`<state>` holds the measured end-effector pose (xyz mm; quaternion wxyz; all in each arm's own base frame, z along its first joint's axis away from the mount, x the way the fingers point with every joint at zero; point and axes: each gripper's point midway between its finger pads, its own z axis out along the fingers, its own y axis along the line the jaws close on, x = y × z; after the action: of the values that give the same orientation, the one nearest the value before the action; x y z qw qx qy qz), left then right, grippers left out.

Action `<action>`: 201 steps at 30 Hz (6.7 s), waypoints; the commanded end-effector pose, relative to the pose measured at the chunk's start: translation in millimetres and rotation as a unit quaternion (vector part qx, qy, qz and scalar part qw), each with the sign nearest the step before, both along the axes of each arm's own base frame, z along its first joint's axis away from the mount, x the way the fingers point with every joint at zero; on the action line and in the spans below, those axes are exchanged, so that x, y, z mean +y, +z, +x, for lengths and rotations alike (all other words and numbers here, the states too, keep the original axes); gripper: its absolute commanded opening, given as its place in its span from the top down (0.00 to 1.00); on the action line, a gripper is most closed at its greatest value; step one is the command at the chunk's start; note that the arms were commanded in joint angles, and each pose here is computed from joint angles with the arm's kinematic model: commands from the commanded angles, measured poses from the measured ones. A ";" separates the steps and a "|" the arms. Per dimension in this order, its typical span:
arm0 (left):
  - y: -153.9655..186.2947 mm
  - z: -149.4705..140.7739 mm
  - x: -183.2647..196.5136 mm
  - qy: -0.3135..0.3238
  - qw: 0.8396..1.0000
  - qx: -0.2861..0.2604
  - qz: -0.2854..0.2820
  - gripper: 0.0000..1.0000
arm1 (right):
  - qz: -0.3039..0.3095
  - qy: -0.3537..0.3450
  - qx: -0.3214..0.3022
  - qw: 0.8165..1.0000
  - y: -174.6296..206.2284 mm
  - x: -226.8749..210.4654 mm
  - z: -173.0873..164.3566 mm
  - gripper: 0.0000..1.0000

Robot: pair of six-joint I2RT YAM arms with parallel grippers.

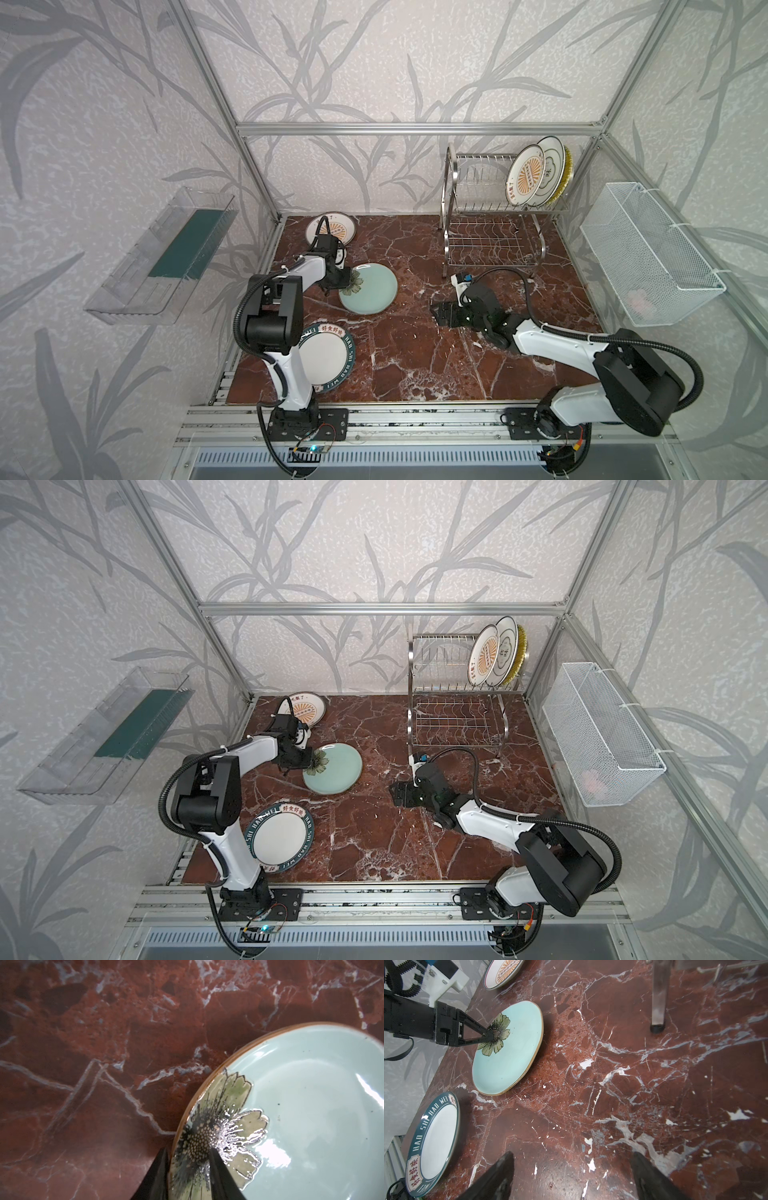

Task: Load plates into a dish rack
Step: Move the plate at the center of the table, then pick up the plate from the center of the table.

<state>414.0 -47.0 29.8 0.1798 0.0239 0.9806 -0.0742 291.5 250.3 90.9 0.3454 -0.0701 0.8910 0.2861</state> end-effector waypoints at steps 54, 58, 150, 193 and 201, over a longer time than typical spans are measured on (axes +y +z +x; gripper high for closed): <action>37.3 -70.8 -98.6 -0.011 0.995 -0.061 -0.074 0.71 | 0.122 -0.042 0.079 0.989 -36.4 -1.5 34.4 0.28; 37.0 -72.6 -92.2 -0.002 0.996 -0.065 -0.063 0.71 | 0.148 -0.043 0.091 0.984 -44.1 7.5 39.5 0.35; 93.3 -77.6 -128.8 -0.015 0.968 -0.118 -0.221 0.69 | 0.294 0.002 0.035 0.955 50.6 16.3 59.6 1.00; 116.2 -74.1 -149.7 -0.028 0.940 -0.147 -0.306 1.00 | 0.327 0.033 -0.001 0.944 93.2 16.7 50.9 1.00; 132.3 -73.9 -162.3 -0.047 0.917 -0.161 -0.362 1.00 | 0.334 0.040 -0.011 0.942 104.3 15.8 46.4 1.00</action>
<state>345.8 -194.8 149.7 0.3188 -0.0228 0.8604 -0.3971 343.4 252.5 131.5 0.2941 0.0732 0.7940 0.5269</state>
